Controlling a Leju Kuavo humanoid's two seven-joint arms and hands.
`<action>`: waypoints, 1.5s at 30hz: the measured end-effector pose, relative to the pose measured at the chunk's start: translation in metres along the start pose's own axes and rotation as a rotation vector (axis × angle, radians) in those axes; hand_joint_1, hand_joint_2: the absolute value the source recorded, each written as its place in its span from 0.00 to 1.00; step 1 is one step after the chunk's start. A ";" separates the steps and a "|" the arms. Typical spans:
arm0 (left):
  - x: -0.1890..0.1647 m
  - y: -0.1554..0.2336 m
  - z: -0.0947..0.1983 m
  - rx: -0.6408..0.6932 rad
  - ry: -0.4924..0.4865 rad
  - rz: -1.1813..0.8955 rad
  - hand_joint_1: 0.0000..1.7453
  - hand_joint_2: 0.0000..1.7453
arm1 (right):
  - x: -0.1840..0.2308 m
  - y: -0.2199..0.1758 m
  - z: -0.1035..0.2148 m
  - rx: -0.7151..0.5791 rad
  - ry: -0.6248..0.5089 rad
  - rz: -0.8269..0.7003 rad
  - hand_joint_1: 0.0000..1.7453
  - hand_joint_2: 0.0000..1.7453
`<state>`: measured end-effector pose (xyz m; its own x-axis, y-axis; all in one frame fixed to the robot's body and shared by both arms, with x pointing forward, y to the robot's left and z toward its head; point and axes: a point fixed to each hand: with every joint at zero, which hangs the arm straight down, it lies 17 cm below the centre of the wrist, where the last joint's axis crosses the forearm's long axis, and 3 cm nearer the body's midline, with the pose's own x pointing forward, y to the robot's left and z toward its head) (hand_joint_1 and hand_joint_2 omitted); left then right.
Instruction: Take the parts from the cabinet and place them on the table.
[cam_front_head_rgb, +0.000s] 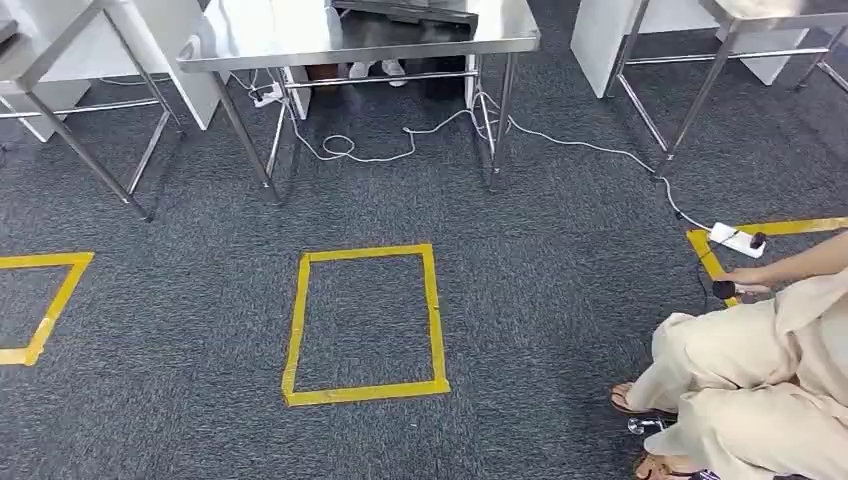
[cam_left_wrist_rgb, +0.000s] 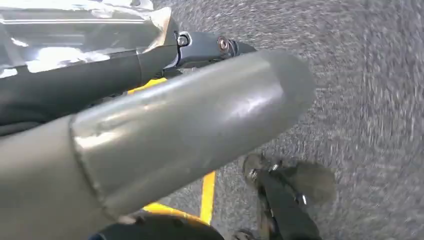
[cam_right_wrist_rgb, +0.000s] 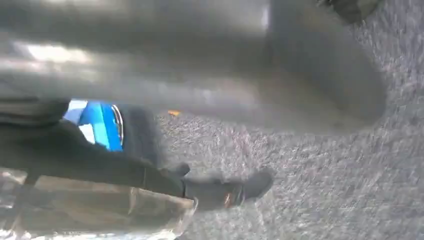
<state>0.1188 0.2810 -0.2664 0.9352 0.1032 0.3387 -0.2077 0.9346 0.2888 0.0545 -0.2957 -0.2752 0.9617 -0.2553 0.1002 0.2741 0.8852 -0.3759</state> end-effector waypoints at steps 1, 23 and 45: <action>-0.001 0.000 0.000 0.000 0.002 0.000 0.00 0.00 | 0.000 0.000 0.000 -0.001 0.001 -0.001 0.00 0.00; 0.000 -0.012 0.004 -0.033 -0.024 -0.080 0.00 0.00 | -0.016 0.002 0.003 -0.022 0.094 -0.101 0.00 0.00; -0.001 -0.020 0.006 -0.053 -0.010 -0.093 0.00 0.00 | -0.022 0.005 0.004 -0.008 0.144 -0.118 0.00 0.00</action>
<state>0.1204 0.2602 -0.2667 0.9469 0.0122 0.3212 -0.1045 0.9566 0.2720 0.0346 -0.2844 -0.2755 0.9117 -0.4108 0.0110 0.3843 0.8430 -0.3763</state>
